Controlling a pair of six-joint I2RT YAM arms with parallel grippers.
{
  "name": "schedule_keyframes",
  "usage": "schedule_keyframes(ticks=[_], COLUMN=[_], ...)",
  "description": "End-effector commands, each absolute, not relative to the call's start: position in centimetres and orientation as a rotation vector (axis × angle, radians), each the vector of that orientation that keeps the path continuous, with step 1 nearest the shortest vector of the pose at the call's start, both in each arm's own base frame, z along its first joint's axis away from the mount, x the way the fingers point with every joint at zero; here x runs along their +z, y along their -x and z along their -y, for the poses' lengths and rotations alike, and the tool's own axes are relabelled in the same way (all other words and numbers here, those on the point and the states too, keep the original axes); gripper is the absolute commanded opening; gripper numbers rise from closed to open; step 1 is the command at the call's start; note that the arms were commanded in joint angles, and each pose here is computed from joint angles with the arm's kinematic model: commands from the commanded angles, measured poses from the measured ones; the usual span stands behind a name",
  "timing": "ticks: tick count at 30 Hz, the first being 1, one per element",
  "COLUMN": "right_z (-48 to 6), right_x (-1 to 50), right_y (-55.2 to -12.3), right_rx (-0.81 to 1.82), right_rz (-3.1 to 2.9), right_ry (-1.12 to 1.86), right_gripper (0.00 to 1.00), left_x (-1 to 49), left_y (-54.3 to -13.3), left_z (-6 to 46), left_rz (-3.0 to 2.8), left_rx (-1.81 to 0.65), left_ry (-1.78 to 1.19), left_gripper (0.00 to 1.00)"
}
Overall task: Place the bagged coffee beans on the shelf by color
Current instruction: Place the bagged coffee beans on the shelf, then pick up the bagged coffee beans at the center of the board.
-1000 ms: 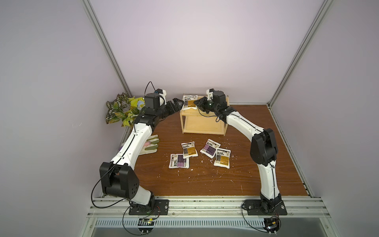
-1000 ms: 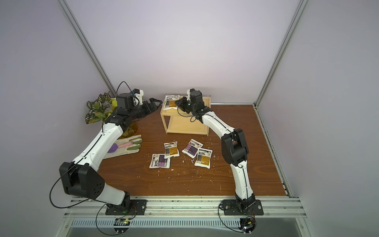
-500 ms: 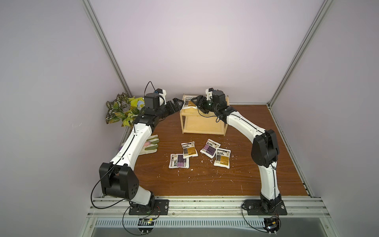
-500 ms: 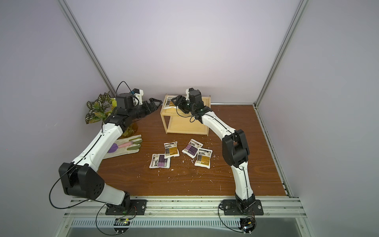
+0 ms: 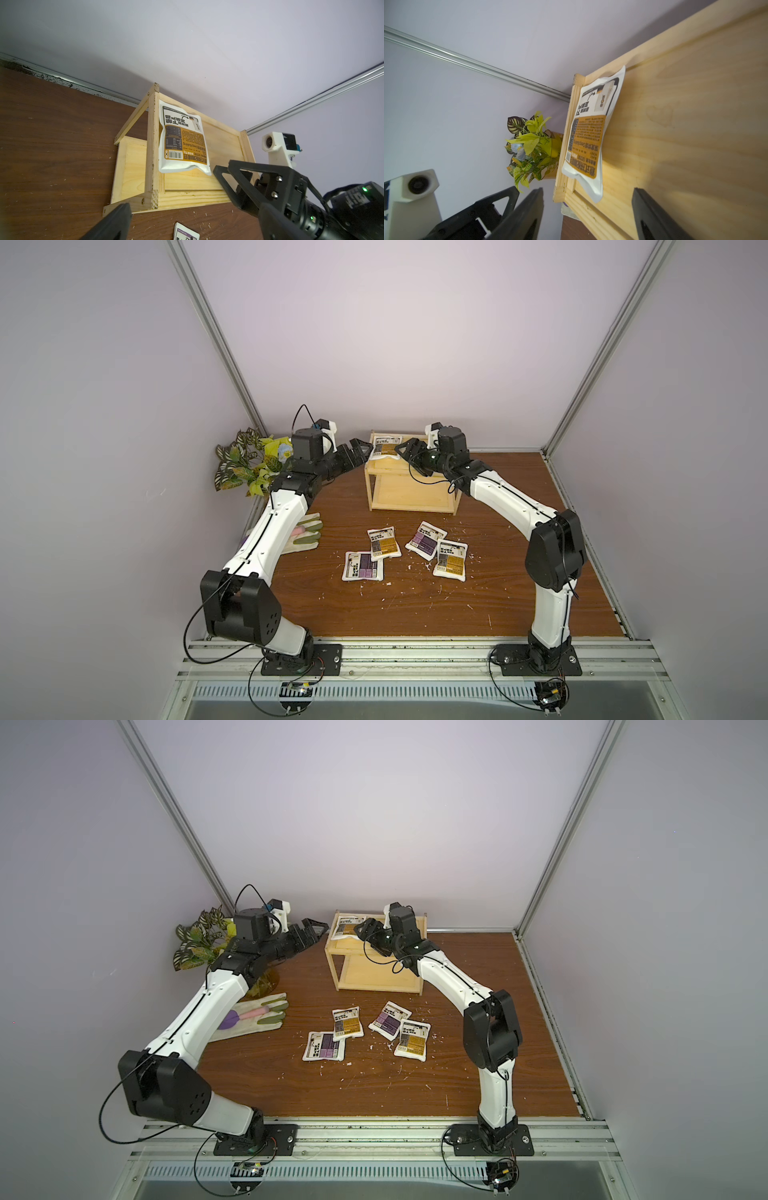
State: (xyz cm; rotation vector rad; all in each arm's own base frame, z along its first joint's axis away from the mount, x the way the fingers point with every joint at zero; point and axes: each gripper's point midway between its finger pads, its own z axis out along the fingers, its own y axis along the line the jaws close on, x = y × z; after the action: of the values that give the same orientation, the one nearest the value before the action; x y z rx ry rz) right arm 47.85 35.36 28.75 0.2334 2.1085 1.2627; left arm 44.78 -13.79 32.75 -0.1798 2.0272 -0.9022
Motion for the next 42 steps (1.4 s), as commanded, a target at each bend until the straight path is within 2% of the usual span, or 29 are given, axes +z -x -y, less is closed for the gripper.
schedule_keyframes(ticks=[1,9,15,24,33,42], right_z=[-34.7,-32.7,-30.1,-23.8,-16.5,-14.2], right_x=[34.0,36.8,35.1,26.1,15.5,8.1], right_y=[-46.1,-40.9,-35.7,-28.7,-26.6,-24.7], right_rx=[1.291,1.287,1.256,1.184,1.090,1.019], right_rz=[-1.989,-1.956,-2.011,-2.141,-2.267,-2.412], right_ry=[-0.164,-0.047,0.032,-0.053,-0.337,-0.414], right_gripper=[0.74,0.74,0.74,0.75,0.74,0.70], left_x=[33.9,32.8,30.7,27.8,22.9,19.6], left_y=[-44.0,-41.3,-37.7,-32.1,-27.6,-26.7], left_z=[13.0,14.4,18.3,22.5,26.0,27.7], left_rz=[-2.003,-2.047,-2.107,-2.145,-2.206,-2.242], left_rx=[-0.875,-0.858,-0.863,-0.897,-0.932,-0.995], left_ry=[0.155,0.089,-0.015,-0.141,-0.221,-0.242], left_gripper=[1.00,1.00,0.99,1.00,1.00,0.99])
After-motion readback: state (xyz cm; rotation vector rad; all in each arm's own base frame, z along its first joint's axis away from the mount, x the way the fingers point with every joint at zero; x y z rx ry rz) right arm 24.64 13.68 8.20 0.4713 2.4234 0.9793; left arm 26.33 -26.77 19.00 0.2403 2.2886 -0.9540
